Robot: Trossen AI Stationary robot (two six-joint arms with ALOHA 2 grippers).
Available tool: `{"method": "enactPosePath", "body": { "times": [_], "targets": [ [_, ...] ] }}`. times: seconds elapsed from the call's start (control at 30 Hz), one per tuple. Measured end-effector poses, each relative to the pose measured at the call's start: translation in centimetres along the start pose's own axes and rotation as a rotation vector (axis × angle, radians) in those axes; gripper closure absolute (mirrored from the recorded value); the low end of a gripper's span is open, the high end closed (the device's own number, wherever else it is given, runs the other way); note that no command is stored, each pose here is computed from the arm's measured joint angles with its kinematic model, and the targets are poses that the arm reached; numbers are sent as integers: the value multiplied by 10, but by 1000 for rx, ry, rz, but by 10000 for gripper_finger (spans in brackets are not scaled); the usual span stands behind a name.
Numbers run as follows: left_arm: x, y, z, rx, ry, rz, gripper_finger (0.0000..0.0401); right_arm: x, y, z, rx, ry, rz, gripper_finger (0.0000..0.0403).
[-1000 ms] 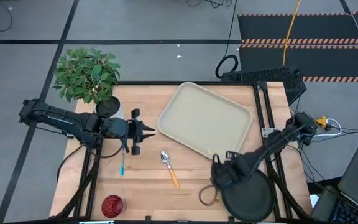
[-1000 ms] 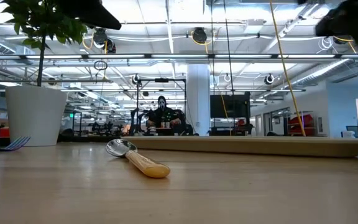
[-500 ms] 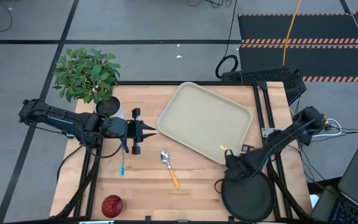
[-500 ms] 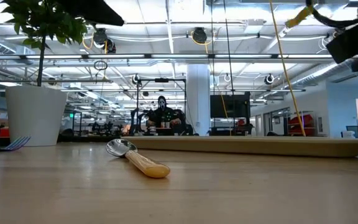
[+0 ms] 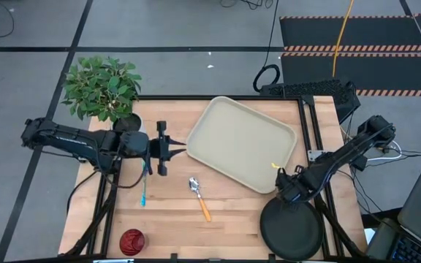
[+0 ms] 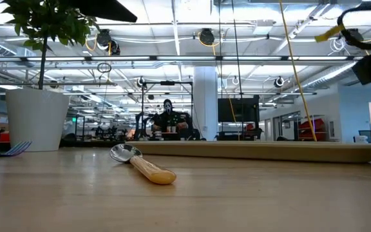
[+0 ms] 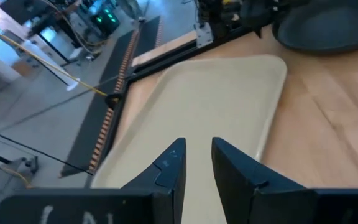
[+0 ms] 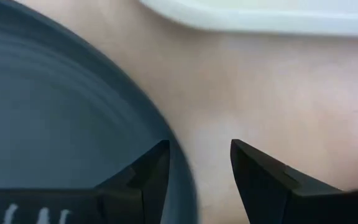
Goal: Pick and place plate/cup/fork/spoon on tray
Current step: Put the black plate in the center of the tray
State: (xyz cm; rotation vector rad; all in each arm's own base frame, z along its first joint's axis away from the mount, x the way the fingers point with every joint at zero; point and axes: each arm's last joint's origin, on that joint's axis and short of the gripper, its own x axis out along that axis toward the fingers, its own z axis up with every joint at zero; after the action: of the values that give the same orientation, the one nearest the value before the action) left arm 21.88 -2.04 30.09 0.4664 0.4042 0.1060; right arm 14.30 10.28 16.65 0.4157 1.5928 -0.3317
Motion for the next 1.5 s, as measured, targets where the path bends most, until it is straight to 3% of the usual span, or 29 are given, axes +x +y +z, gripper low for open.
{"method": "enactPosePath", "body": {
  "times": [0.23,0.43,0.57,0.7,0.9,1.2,1.37,1.5],
  "targets": [
    [1,11,2,30,-9,45,320,15,-4,-4,54,83,15,265],
    [-1,16,7,23,-22,61,320,12,-3,-4,13,93,54,387],
    [-1,16,6,34,-14,57,320,7,3,-2,29,96,141,398],
    [-1,16,6,35,-10,55,320,-17,21,7,11,-36,254,402],
    [-1,15,6,22,-11,53,320,-48,27,15,41,-207,257,402],
    [-1,15,8,14,-32,49,320,-62,-7,47,311,-282,253,403],
    [-2,11,10,62,-77,-44,320,-72,-47,81,376,-395,248,403],
    [-4,9,11,78,-88,-57,320,-77,-86,102,419,-418,273,403]
  ]
}}
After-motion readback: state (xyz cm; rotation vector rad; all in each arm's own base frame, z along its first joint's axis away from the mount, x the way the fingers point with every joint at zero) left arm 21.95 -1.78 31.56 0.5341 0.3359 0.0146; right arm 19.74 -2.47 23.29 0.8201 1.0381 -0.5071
